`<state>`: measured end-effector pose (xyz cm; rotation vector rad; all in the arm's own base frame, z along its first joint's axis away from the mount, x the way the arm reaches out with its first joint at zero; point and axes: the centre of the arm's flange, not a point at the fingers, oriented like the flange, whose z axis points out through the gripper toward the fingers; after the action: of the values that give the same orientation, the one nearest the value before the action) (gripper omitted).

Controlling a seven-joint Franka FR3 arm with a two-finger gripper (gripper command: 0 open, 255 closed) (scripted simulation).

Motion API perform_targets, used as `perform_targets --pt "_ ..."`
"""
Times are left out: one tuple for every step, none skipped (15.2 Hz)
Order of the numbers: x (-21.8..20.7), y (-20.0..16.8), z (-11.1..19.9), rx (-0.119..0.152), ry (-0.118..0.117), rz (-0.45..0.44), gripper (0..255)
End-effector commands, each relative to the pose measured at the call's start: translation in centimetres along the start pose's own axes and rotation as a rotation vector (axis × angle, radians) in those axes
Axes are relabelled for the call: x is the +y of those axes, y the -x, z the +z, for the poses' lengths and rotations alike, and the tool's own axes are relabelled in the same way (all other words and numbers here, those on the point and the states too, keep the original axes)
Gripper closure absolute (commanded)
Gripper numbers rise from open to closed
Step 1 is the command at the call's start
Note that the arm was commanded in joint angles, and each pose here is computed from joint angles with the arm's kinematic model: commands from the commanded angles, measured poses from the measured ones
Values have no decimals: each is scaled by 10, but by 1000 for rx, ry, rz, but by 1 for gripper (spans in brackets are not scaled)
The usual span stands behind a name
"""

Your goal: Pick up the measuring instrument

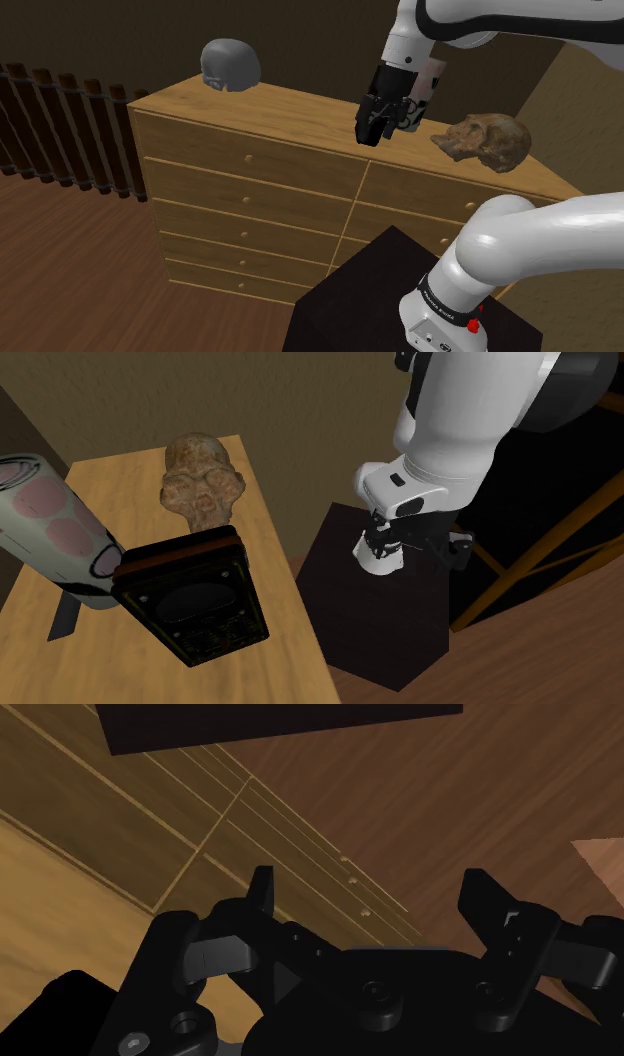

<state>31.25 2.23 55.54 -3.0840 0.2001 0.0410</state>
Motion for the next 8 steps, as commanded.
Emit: perform_targets --pt "0 0 0 0 0 0 0" --pt "5 -10 -6 8 -5 48 0" --pt "10 -20 -12 16 -10 95 0" --pt "15 -29 -17 24 -15 143 0" --pt "22 -38 -23 32 -20 190 0" --pt "28 -47 -29 39 -25 238 0" --pt "35 -55 -35 47 -30 285 0" --pt "43 -63 -41 55 -36 333 0"
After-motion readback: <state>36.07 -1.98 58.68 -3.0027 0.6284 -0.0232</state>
